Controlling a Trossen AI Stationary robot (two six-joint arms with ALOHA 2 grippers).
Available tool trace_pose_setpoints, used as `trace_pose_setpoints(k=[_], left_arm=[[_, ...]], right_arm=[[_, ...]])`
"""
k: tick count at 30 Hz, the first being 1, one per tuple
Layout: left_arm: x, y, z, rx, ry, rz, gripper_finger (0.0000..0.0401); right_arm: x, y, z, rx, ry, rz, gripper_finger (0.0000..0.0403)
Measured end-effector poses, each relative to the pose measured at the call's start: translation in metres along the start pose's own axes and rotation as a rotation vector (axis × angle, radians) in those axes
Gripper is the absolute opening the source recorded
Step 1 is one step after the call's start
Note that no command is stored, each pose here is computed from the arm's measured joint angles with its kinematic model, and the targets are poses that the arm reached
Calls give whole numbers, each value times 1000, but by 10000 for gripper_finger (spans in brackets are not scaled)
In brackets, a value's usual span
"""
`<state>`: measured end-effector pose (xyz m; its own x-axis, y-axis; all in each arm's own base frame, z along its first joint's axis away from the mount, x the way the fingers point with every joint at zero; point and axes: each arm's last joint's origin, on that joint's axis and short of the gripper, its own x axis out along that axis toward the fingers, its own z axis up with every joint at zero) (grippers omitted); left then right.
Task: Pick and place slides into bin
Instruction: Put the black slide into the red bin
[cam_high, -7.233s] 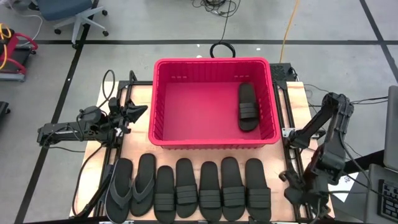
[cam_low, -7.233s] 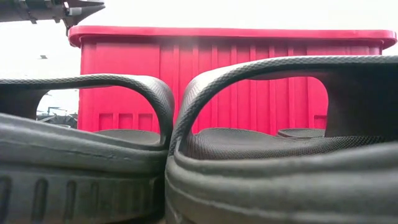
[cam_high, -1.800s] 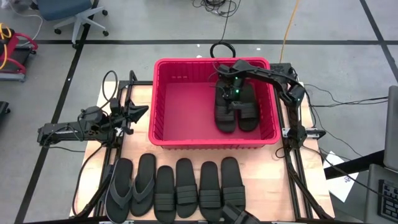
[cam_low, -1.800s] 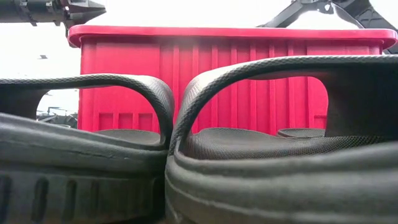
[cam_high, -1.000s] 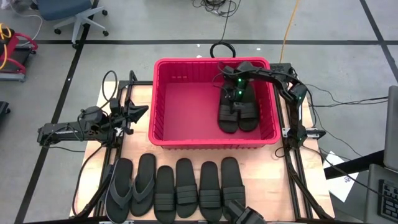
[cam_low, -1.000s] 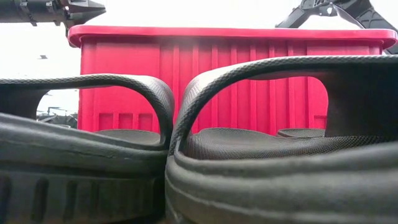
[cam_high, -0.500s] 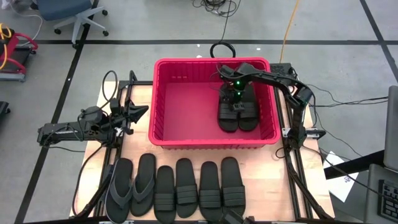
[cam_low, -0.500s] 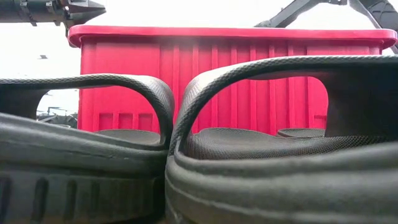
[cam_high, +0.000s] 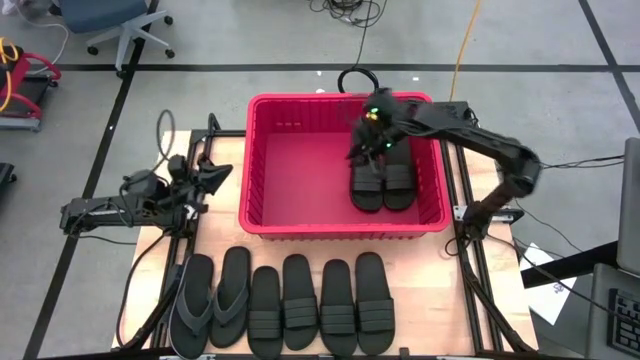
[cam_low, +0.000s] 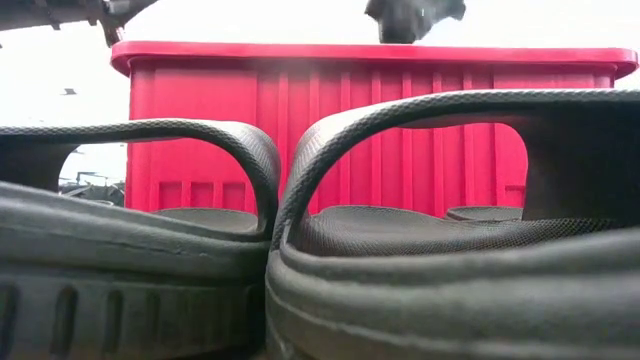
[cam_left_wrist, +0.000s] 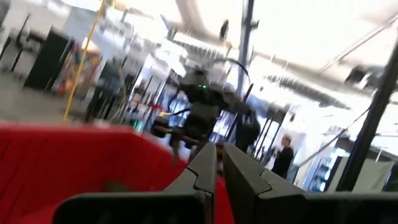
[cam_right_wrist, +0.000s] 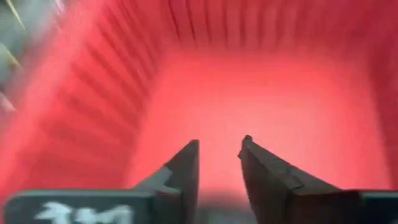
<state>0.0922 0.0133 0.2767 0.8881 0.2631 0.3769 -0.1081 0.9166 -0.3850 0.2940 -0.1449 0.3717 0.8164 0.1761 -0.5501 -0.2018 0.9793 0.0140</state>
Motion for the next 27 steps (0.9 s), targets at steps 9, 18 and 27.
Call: trace_pose_setpoints(k=[9,18,27], left_arm=[[0,-9,15,179,-89,-138,26],[6,-35,55,98,52,-356,4],[31,-52,72,375,217,-377,1]], right_arm=[[-40,47,26,-33,-415,-3,8],[-32,104,12,42,-393,165,1],[-27,166,26,149,-436,148,0]])
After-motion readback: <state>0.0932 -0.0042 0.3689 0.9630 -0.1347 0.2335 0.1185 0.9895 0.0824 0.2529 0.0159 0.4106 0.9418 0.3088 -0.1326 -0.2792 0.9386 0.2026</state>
